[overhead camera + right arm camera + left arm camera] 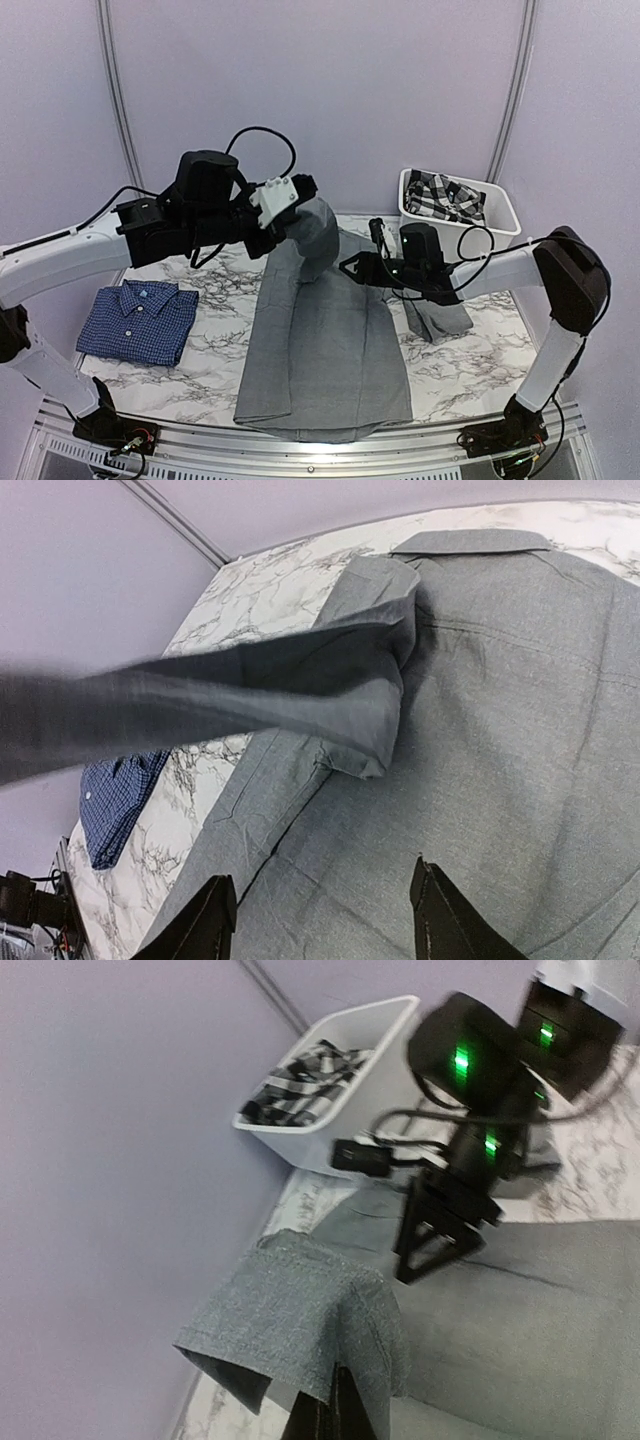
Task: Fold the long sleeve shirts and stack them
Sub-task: Adjust the sleeve at the center of the board.
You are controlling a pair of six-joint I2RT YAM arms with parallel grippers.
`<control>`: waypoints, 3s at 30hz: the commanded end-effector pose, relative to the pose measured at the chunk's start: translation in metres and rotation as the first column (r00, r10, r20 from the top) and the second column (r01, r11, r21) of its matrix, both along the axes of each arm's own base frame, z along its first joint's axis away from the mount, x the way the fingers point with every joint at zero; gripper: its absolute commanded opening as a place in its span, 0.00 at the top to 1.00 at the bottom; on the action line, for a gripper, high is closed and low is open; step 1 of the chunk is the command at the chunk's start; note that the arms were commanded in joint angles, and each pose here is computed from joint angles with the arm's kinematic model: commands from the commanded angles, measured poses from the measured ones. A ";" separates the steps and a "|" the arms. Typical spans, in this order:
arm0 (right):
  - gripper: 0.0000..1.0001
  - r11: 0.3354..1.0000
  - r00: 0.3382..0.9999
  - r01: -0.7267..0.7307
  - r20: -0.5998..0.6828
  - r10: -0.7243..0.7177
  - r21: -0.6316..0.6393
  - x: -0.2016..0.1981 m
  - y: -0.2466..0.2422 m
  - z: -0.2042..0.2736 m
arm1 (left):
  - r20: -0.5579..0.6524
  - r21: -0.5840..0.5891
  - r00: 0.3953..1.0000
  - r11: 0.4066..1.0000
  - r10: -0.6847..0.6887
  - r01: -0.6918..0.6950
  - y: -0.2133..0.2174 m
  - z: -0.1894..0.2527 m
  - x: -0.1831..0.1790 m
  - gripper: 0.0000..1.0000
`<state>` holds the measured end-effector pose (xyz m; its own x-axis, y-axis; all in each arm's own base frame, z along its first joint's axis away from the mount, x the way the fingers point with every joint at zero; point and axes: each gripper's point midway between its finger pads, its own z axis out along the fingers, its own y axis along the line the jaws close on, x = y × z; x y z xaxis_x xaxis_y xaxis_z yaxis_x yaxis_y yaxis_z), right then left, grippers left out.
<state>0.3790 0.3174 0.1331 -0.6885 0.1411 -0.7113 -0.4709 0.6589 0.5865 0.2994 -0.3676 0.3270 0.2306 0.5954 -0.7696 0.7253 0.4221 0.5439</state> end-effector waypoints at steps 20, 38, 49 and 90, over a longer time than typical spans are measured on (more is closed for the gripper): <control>0.44 0.995 0.999 -0.049 -0.003 0.049 -0.091 0.056 0.036 -0.012 | -0.430 0.412 0.902 0.884 -0.023 0.219 0.051 -0.208 -0.146 1.00; 0.43 0.991 0.999 -0.032 0.010 0.034 -0.133 0.073 0.018 -0.012 | 0.299 0.230 0.951 0.961 0.079 -0.152 0.036 -0.058 -0.016 1.00; 0.44 0.988 0.996 0.082 0.027 -0.079 -0.132 0.080 -0.033 0.009 | 0.422 0.122 0.888 0.983 -0.179 0.140 -0.060 0.017 0.018 1.00; 0.43 0.980 0.997 -0.072 -0.025 0.068 -0.185 0.053 -0.015 -0.018 | -0.496 0.158 0.868 0.984 0.008 0.081 0.052 -0.197 -0.145 0.78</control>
<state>0.4409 0.2905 0.1190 -0.7059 0.0201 -0.7080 -0.4646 0.7414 0.4843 0.1622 -0.3340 0.1442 0.0792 0.7330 -0.6756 0.9391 0.1725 0.2973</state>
